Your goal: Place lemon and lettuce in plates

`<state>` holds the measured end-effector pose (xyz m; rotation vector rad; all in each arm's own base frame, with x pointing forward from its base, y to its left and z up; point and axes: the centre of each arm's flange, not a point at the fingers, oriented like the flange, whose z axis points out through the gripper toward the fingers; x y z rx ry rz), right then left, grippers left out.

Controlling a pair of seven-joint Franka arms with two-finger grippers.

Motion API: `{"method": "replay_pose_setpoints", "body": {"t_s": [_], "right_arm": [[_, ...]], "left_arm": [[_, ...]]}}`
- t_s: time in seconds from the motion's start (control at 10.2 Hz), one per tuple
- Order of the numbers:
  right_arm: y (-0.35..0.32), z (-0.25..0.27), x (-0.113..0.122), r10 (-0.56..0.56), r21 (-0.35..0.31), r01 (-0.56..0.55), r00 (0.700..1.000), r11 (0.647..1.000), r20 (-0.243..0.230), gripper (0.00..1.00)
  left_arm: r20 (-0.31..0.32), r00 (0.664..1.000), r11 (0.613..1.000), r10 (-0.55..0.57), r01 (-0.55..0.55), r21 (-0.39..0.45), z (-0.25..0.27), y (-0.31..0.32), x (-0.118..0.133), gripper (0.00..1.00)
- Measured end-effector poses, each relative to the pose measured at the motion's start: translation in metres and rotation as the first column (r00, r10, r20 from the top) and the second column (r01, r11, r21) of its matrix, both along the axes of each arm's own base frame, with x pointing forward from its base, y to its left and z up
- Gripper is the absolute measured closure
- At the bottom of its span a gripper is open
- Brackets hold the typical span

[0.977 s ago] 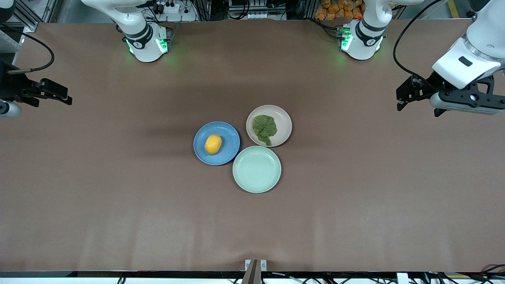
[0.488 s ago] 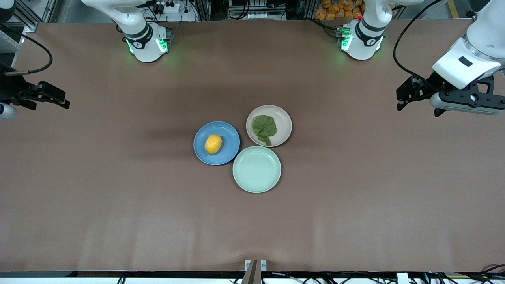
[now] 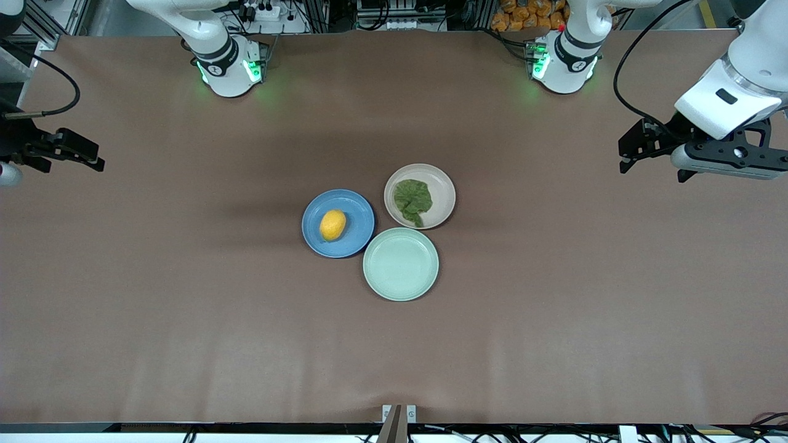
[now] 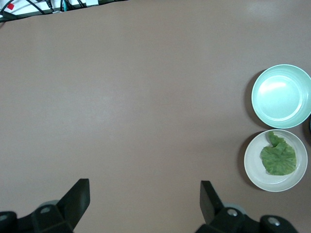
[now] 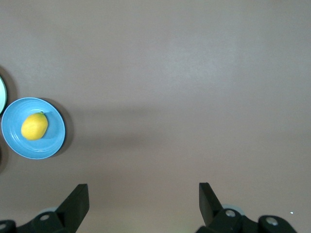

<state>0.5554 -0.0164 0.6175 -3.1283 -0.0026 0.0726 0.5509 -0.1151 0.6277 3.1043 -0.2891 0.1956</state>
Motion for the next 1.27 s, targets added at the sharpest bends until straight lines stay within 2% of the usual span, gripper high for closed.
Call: {"method": "replay_pose_setpoints", "body": {"t_s": [1.27], "right_arm": [[-0.0029,-0.0002,-0.0003,0.000,-0.027,0.000,1.000,1.000,-0.003,0.00]], "left_arm": [[-0.004,1.000,1.000,0.001,-0.001,0.001,-0.0040,0.0003,0.0027,0.00]]}}
